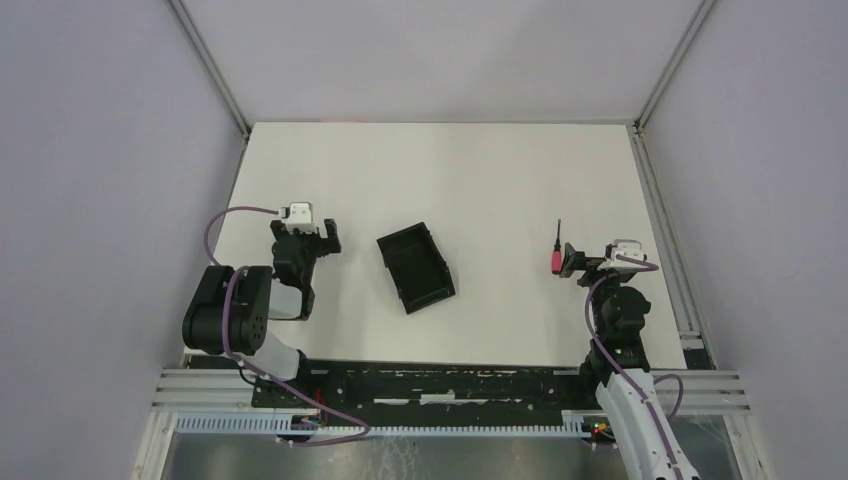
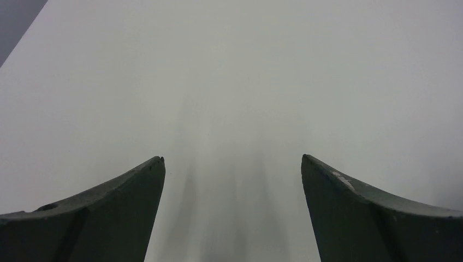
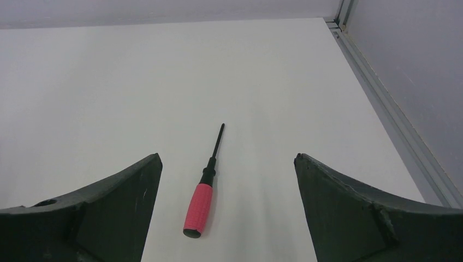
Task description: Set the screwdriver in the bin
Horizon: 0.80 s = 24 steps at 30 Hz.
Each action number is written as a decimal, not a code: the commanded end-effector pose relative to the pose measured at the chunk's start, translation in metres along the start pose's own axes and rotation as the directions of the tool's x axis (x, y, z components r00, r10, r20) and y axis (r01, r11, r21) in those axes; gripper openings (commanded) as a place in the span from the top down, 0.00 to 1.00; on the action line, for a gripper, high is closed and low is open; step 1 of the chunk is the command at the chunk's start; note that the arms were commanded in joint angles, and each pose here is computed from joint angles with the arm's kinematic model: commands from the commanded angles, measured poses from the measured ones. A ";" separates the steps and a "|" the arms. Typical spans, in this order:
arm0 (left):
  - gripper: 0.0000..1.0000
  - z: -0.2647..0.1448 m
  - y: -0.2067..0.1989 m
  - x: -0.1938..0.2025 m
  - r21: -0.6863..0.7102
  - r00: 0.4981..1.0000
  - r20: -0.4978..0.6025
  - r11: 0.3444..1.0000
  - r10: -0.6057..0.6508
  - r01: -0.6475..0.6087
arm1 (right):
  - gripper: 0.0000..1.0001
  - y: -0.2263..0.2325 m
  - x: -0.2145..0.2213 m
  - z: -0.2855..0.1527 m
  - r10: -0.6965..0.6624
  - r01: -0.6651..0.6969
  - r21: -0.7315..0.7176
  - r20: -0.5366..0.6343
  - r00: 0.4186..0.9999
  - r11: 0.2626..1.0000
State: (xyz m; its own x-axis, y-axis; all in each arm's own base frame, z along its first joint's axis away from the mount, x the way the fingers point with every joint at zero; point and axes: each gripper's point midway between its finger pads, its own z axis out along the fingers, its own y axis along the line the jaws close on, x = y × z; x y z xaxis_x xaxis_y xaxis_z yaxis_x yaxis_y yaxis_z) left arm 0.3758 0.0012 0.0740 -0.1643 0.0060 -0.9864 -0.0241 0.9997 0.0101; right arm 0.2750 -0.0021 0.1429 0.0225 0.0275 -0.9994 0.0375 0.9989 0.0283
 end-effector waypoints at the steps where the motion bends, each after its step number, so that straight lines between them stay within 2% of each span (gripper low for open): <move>1: 0.00 0.002 -0.001 -0.014 0.005 0.998 0.048 0.999 -0.035 0.035 | 0.02 -0.004 0.013 -0.002 0.013 -0.012 0.027 -0.034 0.999 1.000; 7: 0.00 0.002 -0.001 -0.014 0.004 0.998 0.048 0.999 -0.035 0.035 | 0.02 0.001 -0.048 0.013 0.028 -0.027 0.013 -0.035 0.999 1.000; 10: 0.00 0.002 0.000 -0.014 0.004 0.998 0.048 0.999 -0.035 0.035 | 0.02 0.004 -0.080 0.027 0.031 -0.029 0.017 -0.108 0.994 0.999; 12: 0.00 0.002 0.000 -0.014 0.004 0.998 0.048 0.999 -0.035 0.035 | 0.02 0.001 -0.087 0.041 0.023 -0.012 0.046 -0.252 0.967 0.999; 14: 0.00 0.002 -0.001 -0.014 0.005 0.998 0.048 0.999 -0.035 0.035 | 0.04 0.001 -0.081 0.053 0.013 0.015 0.060 -0.446 0.895 0.998; 15: 0.00 0.002 -0.001 -0.014 0.004 0.998 0.048 0.999 -0.035 0.035 | 0.04 0.001 -0.067 0.056 0.008 0.029 0.057 -0.561 0.828 0.998; 17: 0.00 0.002 0.000 -0.015 0.004 0.998 0.048 0.999 -0.035 0.035 | 0.04 0.008 -0.055 0.068 -0.029 0.041 0.002 -0.689 0.724 0.999; 20: 0.00 0.002 0.000 -0.015 0.004 0.998 0.049 0.999 -0.035 0.035 | 0.04 0.016 -0.014 0.080 -0.061 0.029 -0.055 -0.801 0.596 0.998; 24: 0.00 0.002 -0.001 -0.015 0.005 0.998 0.048 0.999 -0.035 0.035 | 0.05 0.015 0.035 0.086 -0.066 0.033 -0.057 -0.862 0.502 0.998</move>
State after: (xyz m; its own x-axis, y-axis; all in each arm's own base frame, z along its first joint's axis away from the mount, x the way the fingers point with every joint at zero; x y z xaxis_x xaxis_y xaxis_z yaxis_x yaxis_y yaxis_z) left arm 0.3758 0.0012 0.0740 -0.1643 0.0060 -0.9864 -0.0244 0.9996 0.0102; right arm 0.4002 0.0095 0.1728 -0.6786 0.0047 -0.7345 0.0084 1.0000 -0.0014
